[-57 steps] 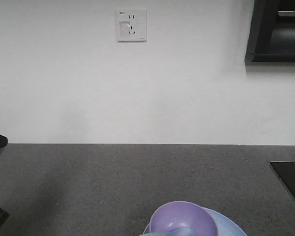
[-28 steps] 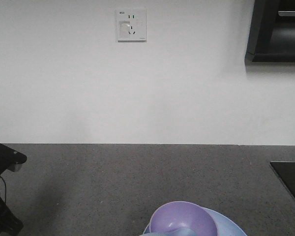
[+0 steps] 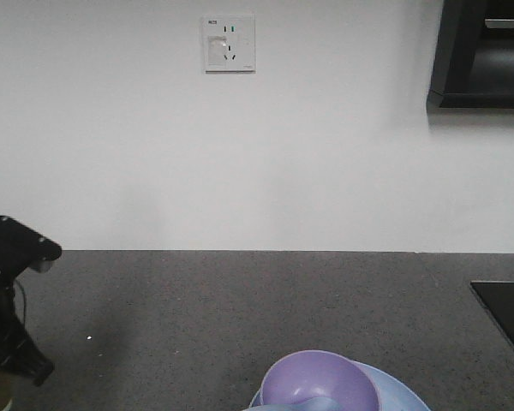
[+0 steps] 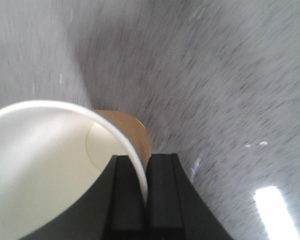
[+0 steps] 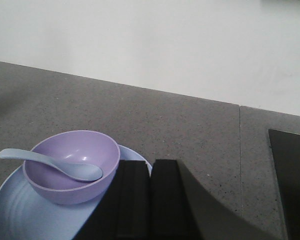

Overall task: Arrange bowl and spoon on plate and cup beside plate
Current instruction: 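Reach the left gripper to the brown paper cup and grasp it, then carry the cup beside the plate, set it down, open left gripper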

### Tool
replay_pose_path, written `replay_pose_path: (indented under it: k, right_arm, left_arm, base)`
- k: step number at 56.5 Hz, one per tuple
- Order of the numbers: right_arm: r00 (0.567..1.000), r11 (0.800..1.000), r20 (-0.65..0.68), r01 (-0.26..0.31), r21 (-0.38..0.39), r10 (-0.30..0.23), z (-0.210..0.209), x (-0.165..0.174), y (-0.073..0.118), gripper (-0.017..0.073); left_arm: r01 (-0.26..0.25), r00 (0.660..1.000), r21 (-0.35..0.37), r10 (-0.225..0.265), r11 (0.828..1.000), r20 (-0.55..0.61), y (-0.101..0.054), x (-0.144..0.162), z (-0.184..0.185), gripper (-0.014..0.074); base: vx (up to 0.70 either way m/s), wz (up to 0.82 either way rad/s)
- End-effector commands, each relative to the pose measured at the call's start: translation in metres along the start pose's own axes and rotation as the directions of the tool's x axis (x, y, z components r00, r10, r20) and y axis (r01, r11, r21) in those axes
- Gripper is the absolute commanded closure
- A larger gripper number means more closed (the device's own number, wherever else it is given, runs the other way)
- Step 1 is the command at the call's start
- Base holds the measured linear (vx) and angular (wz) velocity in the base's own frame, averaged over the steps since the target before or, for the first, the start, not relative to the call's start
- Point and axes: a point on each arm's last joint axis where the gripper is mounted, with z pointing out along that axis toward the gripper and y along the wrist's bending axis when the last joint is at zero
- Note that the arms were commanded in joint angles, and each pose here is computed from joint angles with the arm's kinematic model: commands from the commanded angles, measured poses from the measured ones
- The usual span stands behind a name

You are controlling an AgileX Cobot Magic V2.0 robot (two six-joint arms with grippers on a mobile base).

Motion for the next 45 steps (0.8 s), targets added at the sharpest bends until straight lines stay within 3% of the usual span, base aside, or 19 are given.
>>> replay_pose_path:
  k: [1,4,8,17,34,45]
  right_arm:
    - [0.996,1.000,0.089,0.009,0.020,-0.011,-0.001,-0.015,-0.002,0.0568]
    - [0.996,1.000,0.089,0.009,0.020,-0.011,-0.001,-0.015,-0.002,0.0568]
    - [0.996,1.000,0.089,0.009,0.020,-0.011,-0.001,-0.015,-0.002,0.0568]
    - [0.996,1.000,0.085,0.009,0.019,-0.011,-0.001,-0.014,-0.002,0.0568]
    - [0.998,1.000,0.063,0.011,0.016,-0.012,-0.001,-0.012,-0.002,0.0568]
    - [0.999,0.999,0.030,0.037,0.023,-0.038,0.000,-0.009,-0.002,0.0568]
  left_arm:
    - [-0.033,0.986,0.004,0.032,0.999,0.166,-0.008,-0.015,-0.036,0.0596]
    - [-0.058,0.976,0.033,0.050,0.998,0.213,-0.017,-0.022,-0.046,0.0596]
    - [-0.127,0.960,0.071,0.105,0.989,0.259,-0.031,-0.029,-0.056,0.0596]
    - [-0.251,0.928,0.154,0.192,0.956,0.320,-0.068,-0.047,-0.063,0.0596]
    - [-0.378,0.890,0.192,0.298,0.906,0.345,-0.124,-0.070,-0.054,0.0594]
    - [-0.422,0.880,0.215,0.341,0.881,0.331,-0.147,-0.075,-0.045,0.0594]
  base:
    - [0.00,0.00]
    - [0.00,0.00]
    - [0.00,0.00]
    - [0.00,0.00]
    - [0.00,0.00]
    - [0.00,0.00]
